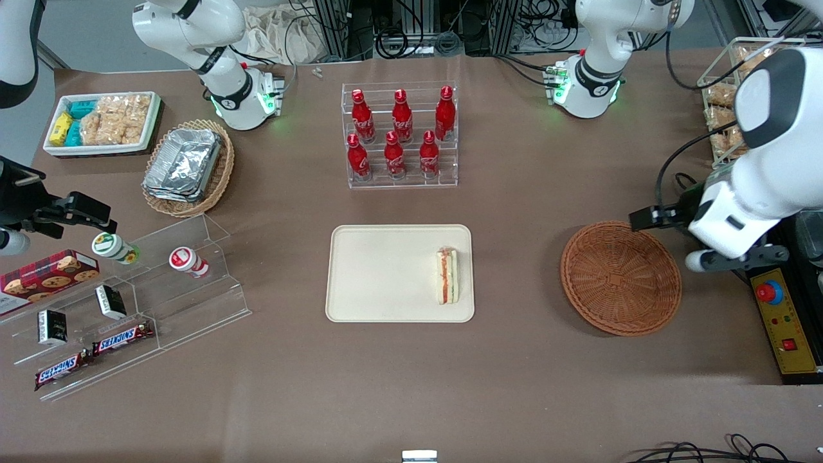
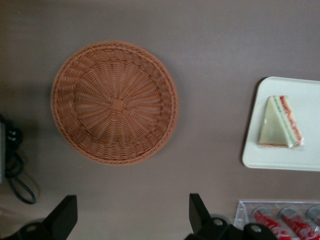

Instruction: Place sandwich from basket to tray

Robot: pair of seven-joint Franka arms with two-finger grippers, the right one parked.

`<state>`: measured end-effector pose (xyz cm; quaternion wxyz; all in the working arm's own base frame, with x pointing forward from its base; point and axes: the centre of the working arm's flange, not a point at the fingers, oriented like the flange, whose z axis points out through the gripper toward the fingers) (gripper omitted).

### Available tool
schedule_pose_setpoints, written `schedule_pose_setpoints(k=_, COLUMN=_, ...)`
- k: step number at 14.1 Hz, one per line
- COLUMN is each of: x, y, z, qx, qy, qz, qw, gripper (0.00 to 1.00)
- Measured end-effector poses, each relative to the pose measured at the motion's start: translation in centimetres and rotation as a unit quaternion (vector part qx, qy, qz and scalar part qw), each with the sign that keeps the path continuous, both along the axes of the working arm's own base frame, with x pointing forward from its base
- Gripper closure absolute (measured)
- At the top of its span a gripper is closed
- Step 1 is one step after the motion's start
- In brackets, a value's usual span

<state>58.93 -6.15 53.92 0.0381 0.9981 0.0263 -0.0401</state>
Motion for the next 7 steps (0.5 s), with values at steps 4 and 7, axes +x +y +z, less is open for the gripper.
schedule_pose_setpoints(k=4, x=-3.8, y=5.5, z=-0.9, qx=-0.003, qy=-0.016, qz=-0.079, qw=0.9968, gripper=0.0)
schedule_pose_setpoints(k=7, x=-4.0, y=6.2, z=-0.5, qx=0.017, qy=-0.006, qz=-0.115, qw=0.9932, gripper=0.0)
